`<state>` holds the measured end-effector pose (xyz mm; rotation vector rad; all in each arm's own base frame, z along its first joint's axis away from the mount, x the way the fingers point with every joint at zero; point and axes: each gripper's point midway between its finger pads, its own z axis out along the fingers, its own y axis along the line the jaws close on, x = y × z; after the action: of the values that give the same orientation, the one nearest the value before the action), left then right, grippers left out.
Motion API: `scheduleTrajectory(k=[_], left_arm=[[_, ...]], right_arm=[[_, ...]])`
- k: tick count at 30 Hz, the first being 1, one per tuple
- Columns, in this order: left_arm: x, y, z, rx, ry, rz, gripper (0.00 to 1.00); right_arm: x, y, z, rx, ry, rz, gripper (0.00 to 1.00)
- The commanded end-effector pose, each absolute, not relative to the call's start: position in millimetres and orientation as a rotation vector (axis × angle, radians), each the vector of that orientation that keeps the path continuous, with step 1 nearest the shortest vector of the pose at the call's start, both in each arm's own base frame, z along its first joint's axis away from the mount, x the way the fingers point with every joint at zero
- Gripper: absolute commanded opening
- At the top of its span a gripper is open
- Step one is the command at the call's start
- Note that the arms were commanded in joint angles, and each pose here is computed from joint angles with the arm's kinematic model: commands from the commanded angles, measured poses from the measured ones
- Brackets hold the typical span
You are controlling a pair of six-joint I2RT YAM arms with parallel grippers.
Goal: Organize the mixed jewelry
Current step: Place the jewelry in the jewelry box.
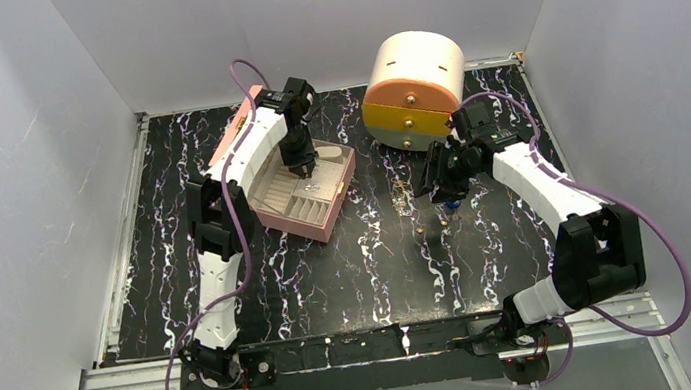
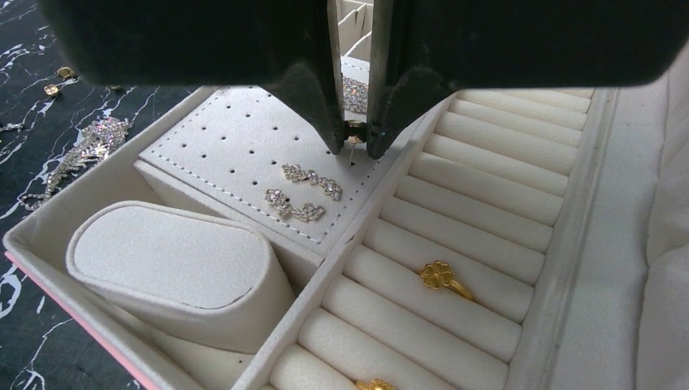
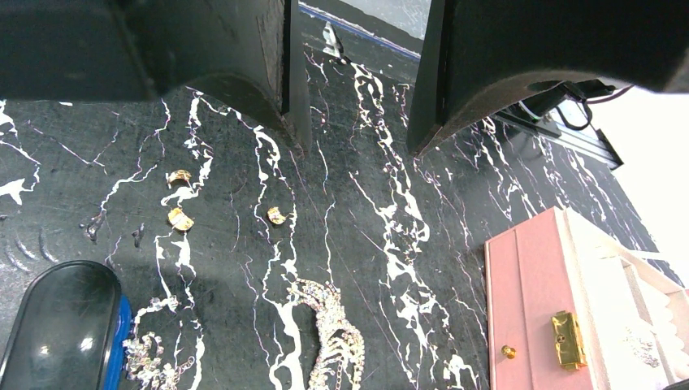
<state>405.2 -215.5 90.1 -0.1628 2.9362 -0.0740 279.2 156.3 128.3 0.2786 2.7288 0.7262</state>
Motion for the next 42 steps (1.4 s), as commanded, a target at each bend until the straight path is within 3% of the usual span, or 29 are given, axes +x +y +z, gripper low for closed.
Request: scheduleTrajectory(k=[1, 14, 42], left_arm=[[396, -228, 111, -0.117, 2.914, -0.152, 0.05], [395, -207, 111, -0.154, 2.905, 0.013, 0.05], [398, -218, 117, -0.156, 2.878, -0.083, 0.02]], right_arm=[[281, 157, 139, 0.236, 2.674, 0.737, 0.56], [281, 157, 140, 0.233, 2.671, 0.738, 0.56], [278, 157, 138, 0.230, 2.672, 0.740, 0.56]])
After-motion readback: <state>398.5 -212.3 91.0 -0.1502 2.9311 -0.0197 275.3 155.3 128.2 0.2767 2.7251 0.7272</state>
